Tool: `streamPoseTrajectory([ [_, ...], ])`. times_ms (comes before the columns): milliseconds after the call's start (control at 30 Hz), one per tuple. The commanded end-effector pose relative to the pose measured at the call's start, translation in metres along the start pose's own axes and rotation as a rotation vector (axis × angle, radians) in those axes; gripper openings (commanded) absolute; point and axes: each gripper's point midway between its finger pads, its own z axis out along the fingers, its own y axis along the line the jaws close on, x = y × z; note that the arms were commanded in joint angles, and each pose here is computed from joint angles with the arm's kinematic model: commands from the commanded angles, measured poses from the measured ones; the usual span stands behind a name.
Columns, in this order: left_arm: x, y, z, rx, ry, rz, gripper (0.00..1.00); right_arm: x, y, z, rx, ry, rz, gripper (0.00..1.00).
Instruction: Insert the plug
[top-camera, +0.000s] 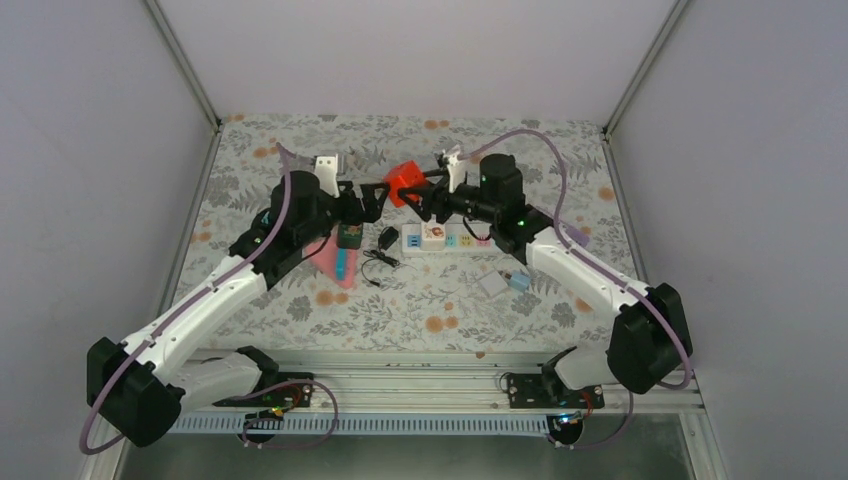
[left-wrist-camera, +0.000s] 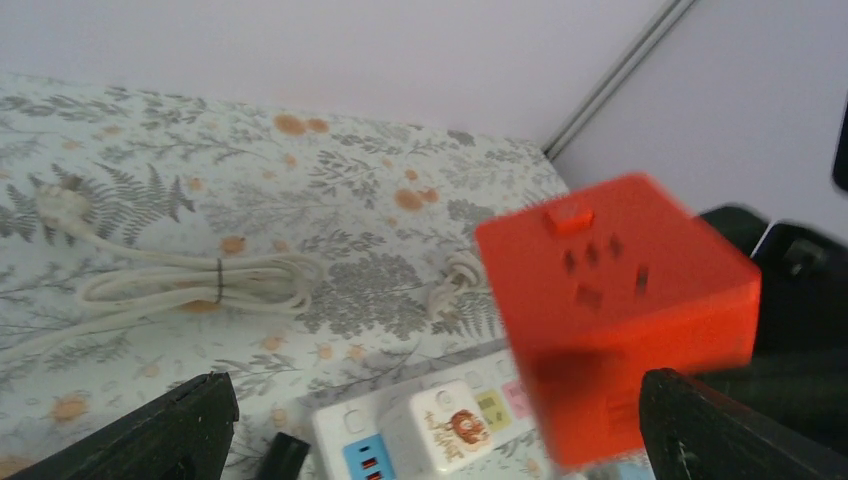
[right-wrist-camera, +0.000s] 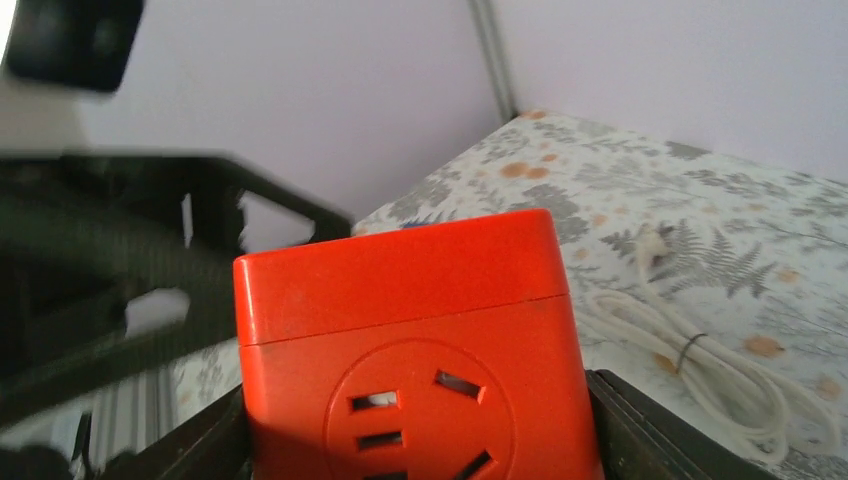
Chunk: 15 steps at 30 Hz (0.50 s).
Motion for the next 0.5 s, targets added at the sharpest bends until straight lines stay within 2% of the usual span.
streamPoseTrajectory([
  [0, -0.042, -0.03, -0.016, 0.126, -0.088, -0.085, 1.0, -0.006, 0.034, -0.009, -0.121, -0.07, -0.219, 0.66],
  [167, -0.045, -0.024, -0.03, 0.198, -0.088, -0.105, 1.0, -0.023, 0.059, -0.022, -0.223, -0.143, -0.298, 0.67],
  [467, -0.053, -0.087, -0.088, 0.571, -0.254, 0.204, 1.0, -0.061, 0.108, -0.047, -0.48, -0.149, -0.233, 0.68],
])
